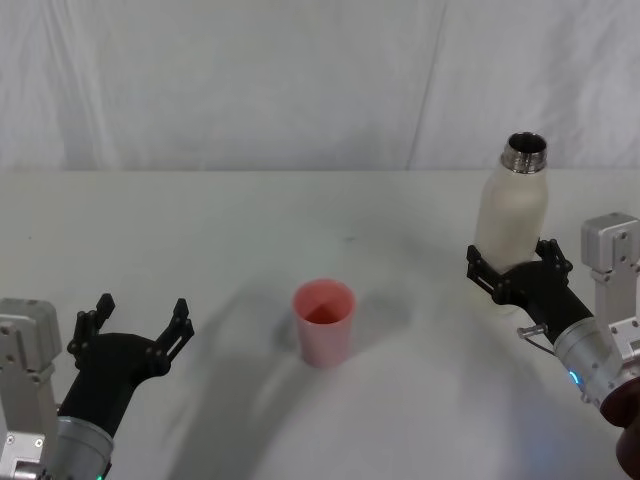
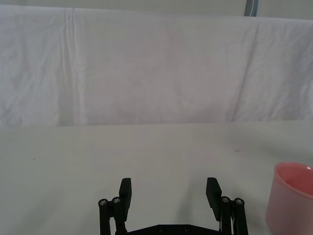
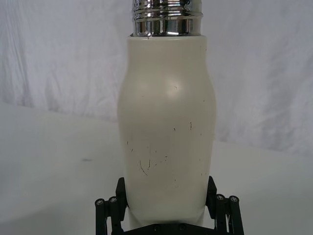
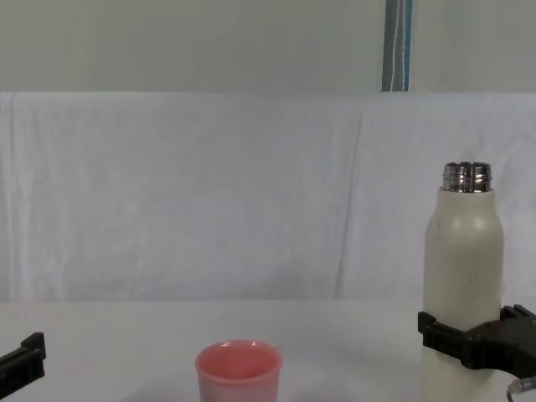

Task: Grasp the thermos with one hand and pour water into the cup lid.

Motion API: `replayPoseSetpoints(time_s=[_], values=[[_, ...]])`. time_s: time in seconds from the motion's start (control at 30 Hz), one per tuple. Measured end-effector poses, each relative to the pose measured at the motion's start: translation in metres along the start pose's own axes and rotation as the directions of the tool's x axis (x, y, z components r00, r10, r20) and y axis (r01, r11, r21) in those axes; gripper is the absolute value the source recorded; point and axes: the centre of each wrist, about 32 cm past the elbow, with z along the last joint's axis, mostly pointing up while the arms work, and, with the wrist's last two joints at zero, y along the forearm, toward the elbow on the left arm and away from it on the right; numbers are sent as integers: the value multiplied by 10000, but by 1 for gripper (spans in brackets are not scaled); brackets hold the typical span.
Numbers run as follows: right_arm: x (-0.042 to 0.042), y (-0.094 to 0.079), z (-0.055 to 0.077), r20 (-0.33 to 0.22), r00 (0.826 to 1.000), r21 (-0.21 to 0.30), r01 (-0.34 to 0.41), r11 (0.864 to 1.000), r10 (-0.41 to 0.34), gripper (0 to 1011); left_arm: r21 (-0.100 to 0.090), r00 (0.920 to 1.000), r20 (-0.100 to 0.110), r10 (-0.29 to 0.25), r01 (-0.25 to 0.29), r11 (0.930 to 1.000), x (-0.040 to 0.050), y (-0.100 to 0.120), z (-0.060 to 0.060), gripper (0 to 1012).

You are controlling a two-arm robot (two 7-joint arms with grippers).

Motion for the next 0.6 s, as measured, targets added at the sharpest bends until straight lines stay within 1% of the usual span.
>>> replayPoseSetpoints(time_s=[0.17, 0.23, 0.6], values=[[0, 0, 0, 1, 10000, 3, 4, 10000, -4, 964, -1, 10000, 0, 0, 0, 10000, 0, 0, 0, 1001], [0, 0, 2, 1, 10000, 9, 8, 10000, -8, 1001, -1, 10000, 0, 0, 0, 10000, 0, 0, 0, 1001], [0, 0, 2, 0, 10000, 7, 7, 10000, -7, 1001, -1, 10000, 0, 1, -1, 10000, 0, 0, 0, 1001]])
